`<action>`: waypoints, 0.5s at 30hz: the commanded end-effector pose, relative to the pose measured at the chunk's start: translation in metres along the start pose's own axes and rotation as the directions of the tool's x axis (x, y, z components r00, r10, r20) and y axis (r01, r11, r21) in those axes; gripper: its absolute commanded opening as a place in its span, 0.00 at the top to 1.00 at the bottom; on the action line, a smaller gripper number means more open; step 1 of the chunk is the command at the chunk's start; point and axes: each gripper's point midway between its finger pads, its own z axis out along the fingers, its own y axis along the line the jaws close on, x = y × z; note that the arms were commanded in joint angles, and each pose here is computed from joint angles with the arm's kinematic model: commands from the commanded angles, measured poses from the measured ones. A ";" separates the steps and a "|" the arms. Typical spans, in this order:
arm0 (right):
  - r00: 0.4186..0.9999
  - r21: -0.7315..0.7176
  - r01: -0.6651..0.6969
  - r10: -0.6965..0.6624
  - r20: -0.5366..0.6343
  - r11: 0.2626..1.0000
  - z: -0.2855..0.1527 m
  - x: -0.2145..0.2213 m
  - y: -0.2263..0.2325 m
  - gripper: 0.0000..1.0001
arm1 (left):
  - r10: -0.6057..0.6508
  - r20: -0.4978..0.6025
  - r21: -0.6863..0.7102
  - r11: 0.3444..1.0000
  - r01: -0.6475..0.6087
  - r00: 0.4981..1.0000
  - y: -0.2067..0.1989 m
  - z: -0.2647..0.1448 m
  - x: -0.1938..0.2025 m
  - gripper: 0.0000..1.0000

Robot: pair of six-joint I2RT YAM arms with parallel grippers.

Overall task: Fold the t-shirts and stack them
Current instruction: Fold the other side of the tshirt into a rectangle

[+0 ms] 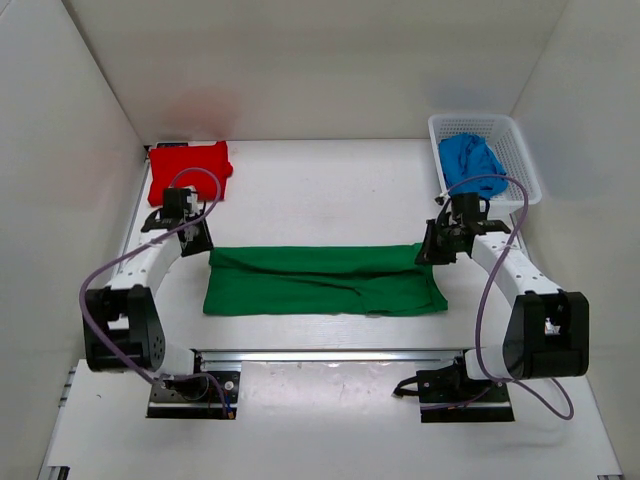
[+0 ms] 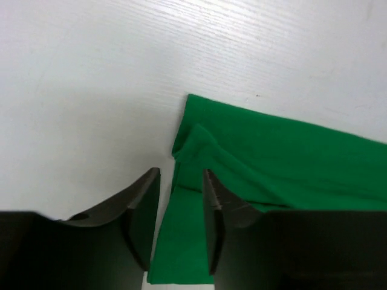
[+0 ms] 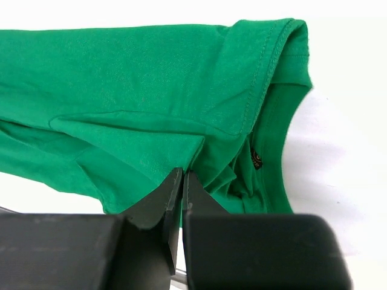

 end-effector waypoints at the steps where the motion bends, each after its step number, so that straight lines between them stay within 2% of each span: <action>1: 0.999 -0.011 0.015 -0.014 0.036 1.000 -0.007 -0.002 -0.002 1.00 | -0.021 0.101 -0.026 0.999 0.024 0.995 0.007 -0.021 -0.012 0.53; 2: 1.000 -0.013 0.011 -0.011 0.029 1.000 -0.006 0.000 -0.002 1.00 | -0.020 0.104 -0.032 0.999 0.024 0.994 0.008 -0.023 -0.010 0.45; 4: 1.000 -0.017 0.006 -0.005 0.015 1.000 -0.006 0.004 -0.002 0.99 | -0.022 0.121 -0.030 0.999 0.026 0.992 0.007 -0.026 -0.012 0.42; 6: 1.000 -0.019 0.020 -0.019 0.015 1.000 -0.006 0.006 0.000 0.87 | -0.030 0.114 -0.024 0.999 0.032 0.993 0.006 -0.025 -0.010 0.40; 7: 1.000 -0.027 0.009 -0.009 0.006 1.000 -0.006 0.008 0.001 0.84 | -0.022 0.112 -0.017 1.000 0.024 0.993 0.003 -0.025 -0.011 0.40; 8: 1.000 -0.034 0.021 -0.021 0.002 0.999 -0.007 0.010 0.003 0.90 | -0.025 0.107 -0.016 1.000 0.027 0.994 0.003 -0.024 -0.010 0.40; 9: 1.000 -0.031 0.025 -0.025 -0.001 0.999 -0.008 0.011 0.004 0.90 | -0.022 0.103 -0.018 1.000 0.024 0.994 0.002 -0.023 -0.009 0.41; 11: 0.999 -0.007 0.037 -0.037 0.020 0.999 -0.012 0.007 0.004 0.78 | -0.012 0.106 -0.013 1.000 0.014 0.994 -0.002 -0.021 -0.014 0.42; 12: 0.999 -0.002 0.037 -0.037 0.028 0.999 -0.014 0.006 0.004 0.78 | -0.011 0.094 -0.009 1.000 0.012 0.996 -0.002 -0.020 -0.011 0.43; 13: 0.998 0.018 0.048 -0.049 0.032 0.999 -0.016 0.006 0.003 0.81 | 0.021 0.093 0.011 1.000 -0.023 0.995 -0.014 -0.020 -0.013 0.45; 15: 0.997 0.029 0.055 -0.057 0.050 0.998 -0.019 0.000 0.004 1.00 | 0.073 0.091 0.029 0.997 -0.076 0.993 -0.030 -0.018 -0.016 0.48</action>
